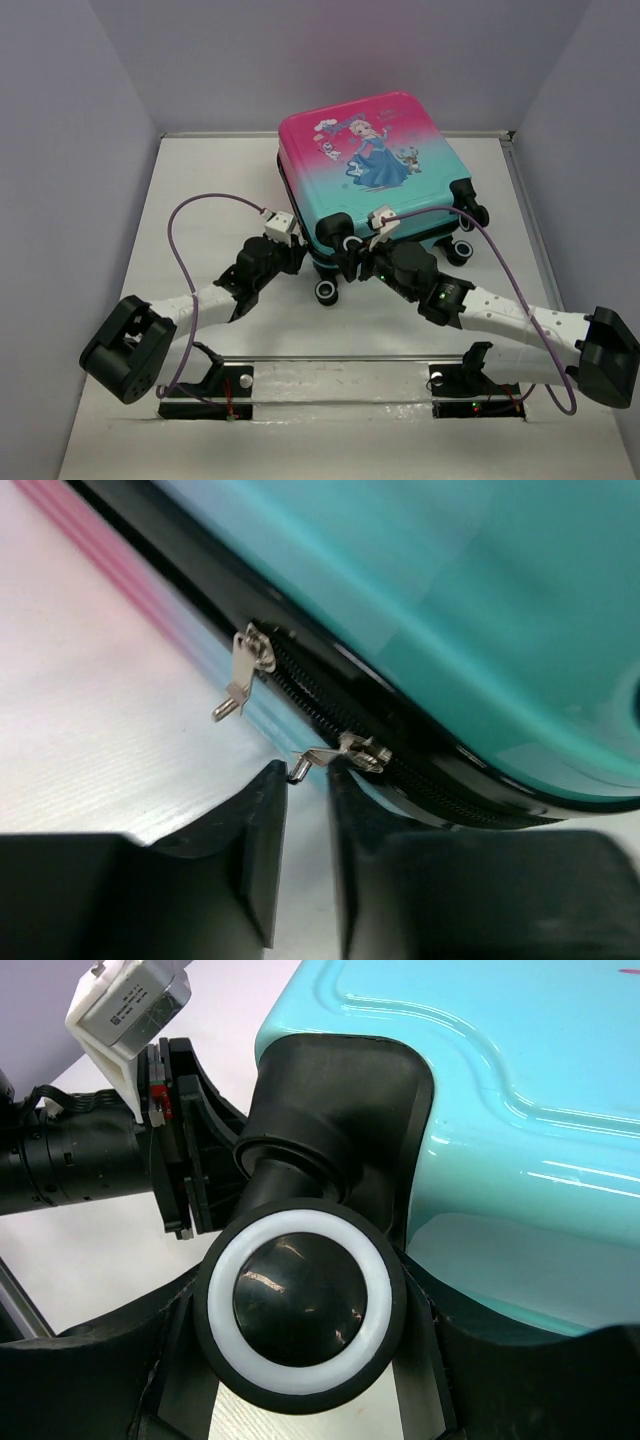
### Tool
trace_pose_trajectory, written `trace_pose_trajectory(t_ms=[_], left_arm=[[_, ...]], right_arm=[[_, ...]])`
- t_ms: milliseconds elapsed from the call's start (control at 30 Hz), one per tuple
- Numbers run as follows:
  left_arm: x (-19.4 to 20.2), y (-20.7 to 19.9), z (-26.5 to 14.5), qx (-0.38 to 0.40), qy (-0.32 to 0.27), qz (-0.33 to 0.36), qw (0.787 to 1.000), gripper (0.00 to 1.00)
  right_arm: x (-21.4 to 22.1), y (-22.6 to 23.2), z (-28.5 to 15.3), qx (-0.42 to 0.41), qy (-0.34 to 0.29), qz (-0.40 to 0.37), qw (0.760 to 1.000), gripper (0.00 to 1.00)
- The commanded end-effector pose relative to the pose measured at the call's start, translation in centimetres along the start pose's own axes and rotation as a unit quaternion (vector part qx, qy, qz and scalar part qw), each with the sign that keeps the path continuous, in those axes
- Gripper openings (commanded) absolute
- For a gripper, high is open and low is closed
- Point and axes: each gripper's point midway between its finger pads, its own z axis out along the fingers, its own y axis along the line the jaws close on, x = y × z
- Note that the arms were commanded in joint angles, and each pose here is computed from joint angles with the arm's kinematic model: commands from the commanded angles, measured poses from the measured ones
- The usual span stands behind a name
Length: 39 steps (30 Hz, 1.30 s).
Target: Pack the luggage
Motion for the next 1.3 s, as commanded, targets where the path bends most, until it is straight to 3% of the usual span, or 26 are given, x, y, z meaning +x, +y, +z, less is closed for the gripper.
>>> trace_pose_trajectory(t_ms=[0,133,467,600,700,967,1133,1233,1267], left_arm=[[-6.4,-2.3,0.3,0.035,-0.106,0.0,0.994,0.23],[-6.8,-2.6,0.2,0.04,-0.114,-0.002,0.993,0.06],[-7.7,-0.1,0.4,-0.029,-0.127,-0.026,0.991,0.06],[-9.5,1.4,0.6,-0.042,-0.144,-0.068,0.986,0.06],[-11.1,4.1,0.6,-0.05,-0.158,-0.118,0.979,0.06],[-12.0,6.8,0.6,-0.081,-0.161,-0.205,0.962,0.06],[-12.3,9.3,-2.7,-0.161,-0.184,-0.243,0.939,0.06],[-15.5,8.0,-6.4,-0.136,-0.24,-0.242,0.93,0.28],[-16.9,7.2,-8.2,-0.122,-0.259,-0.24,0.927,0.4]], right_arm=[[-1.6,1.0,-0.4,-0.017,-0.03,0.039,0.999,0.07],[-0.9,0.9,-0.3,-0.018,-0.022,0.041,0.999,0.07],[-0.5,0.9,-0.4,-0.017,-0.017,0.041,0.999,0.07],[0.4,0.9,-0.3,-0.019,-0.008,0.046,0.999,0.07],[0.7,0.9,-0.3,-0.021,-0.004,0.049,0.999,0.07],[1.5,2.2,-0.1,-0.035,0.008,0.046,0.998,0.07],[1.0,3.8,0.5,-0.051,0.008,0.036,0.998,0.07],[1.5,5.7,1.0,-0.068,0.017,0.022,0.997,0.07],[0.6,6.5,1.3,-0.076,0.01,0.021,0.997,0.07]])
